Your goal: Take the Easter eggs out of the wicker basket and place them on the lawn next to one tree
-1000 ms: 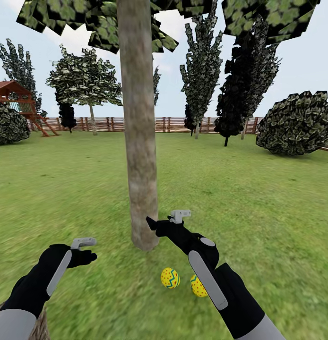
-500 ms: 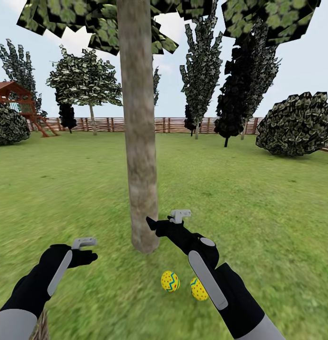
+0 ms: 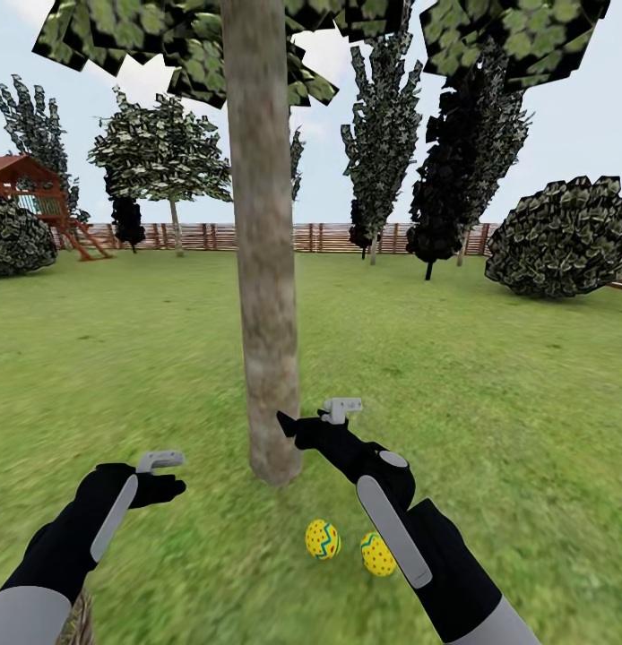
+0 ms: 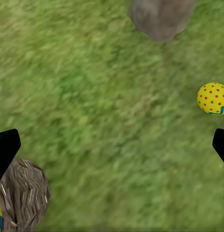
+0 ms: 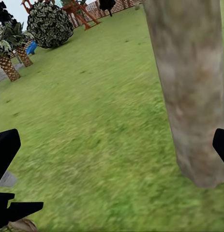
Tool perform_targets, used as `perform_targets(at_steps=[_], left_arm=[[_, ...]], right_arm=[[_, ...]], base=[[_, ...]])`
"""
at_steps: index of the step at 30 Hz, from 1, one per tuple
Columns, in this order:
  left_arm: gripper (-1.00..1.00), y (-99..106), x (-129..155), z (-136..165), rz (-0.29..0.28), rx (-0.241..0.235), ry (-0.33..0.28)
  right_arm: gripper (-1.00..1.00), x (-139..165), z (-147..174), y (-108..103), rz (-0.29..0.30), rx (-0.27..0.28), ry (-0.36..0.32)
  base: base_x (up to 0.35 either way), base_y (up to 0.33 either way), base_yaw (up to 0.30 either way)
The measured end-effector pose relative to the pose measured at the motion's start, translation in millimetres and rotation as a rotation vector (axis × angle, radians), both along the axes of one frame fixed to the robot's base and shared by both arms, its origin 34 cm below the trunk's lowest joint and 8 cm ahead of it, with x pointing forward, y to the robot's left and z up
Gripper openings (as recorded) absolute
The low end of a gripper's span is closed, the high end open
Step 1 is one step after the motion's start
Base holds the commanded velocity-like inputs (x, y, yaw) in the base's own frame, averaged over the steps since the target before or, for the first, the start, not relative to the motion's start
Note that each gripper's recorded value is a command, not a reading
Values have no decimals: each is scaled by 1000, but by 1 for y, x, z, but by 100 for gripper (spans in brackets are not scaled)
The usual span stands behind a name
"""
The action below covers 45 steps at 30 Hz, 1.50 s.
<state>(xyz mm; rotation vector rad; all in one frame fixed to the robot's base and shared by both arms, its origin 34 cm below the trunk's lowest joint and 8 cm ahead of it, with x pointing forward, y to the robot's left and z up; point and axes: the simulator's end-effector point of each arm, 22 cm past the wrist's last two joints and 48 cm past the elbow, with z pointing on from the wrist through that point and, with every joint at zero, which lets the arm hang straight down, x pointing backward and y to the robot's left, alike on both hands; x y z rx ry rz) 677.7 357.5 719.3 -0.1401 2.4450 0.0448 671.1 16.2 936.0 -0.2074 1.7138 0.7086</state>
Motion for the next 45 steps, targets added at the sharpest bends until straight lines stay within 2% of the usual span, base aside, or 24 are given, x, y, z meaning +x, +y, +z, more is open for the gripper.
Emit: perform_targets(at_steps=[45], left_arm=[[100, -1, 8, 82, -3, 1, 1]], right_arm=[[100, 9, 80, 0, -1, -3, 7]], base=[[0, 0, 0]])
